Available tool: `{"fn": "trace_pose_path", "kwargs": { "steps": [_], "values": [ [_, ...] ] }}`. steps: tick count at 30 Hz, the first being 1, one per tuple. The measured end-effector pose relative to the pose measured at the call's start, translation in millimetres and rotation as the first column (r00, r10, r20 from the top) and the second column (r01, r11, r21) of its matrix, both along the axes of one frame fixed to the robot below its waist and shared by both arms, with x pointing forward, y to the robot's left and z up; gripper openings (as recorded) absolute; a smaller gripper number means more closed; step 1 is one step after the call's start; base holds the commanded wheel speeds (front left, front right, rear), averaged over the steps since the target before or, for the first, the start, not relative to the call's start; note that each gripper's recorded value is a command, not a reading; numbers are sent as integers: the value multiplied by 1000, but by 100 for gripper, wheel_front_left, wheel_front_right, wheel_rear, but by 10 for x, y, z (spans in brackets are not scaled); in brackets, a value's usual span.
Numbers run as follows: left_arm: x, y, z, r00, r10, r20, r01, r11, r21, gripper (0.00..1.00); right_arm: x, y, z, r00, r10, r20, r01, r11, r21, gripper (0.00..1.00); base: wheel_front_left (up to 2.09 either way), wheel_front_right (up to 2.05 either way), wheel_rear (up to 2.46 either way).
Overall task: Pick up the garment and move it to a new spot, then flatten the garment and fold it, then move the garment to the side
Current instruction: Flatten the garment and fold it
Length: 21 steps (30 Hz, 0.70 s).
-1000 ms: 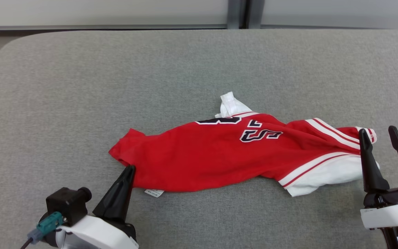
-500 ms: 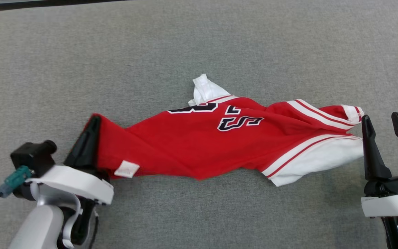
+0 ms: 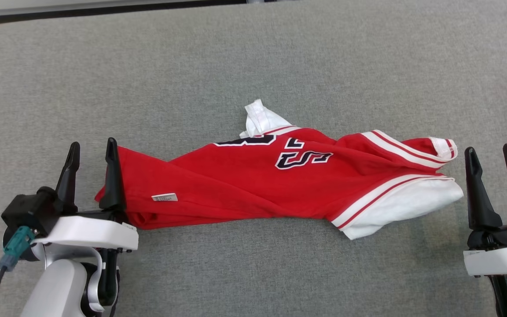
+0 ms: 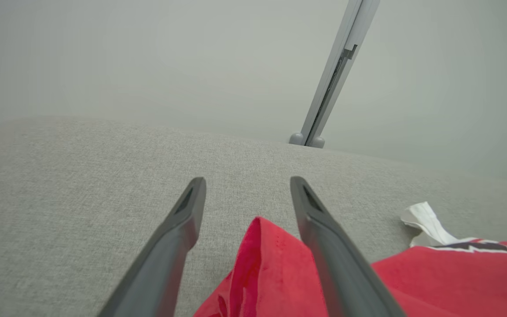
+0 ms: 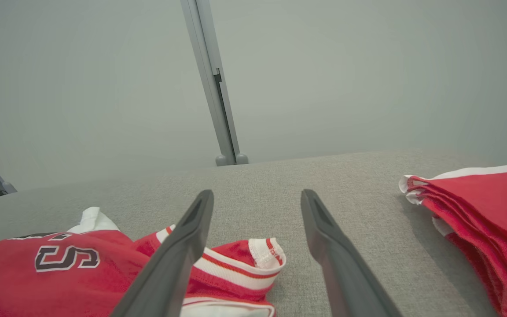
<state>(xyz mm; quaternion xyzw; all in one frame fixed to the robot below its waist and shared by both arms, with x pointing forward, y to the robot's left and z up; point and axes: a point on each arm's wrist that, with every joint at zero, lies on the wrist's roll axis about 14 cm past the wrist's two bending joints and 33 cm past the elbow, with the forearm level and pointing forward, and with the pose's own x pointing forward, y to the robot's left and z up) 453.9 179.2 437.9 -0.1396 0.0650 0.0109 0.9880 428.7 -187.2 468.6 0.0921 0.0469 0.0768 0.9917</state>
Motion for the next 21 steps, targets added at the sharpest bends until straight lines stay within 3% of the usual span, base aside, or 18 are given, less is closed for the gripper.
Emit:
{"fn": "trace_pose_path", "kwargs": {
  "steps": [11,21],
  "values": [
    [-251,71,848,964,13,266,-50,990,132,100,-100,150,201,998,61,32,-61,998,-27,100,0,0,0],
    [-684,185,671,979,-51,196,9,977,214,100,-348,258,326,994,101,39,-99,994,-47,100,0,0,0]
  ]
}}
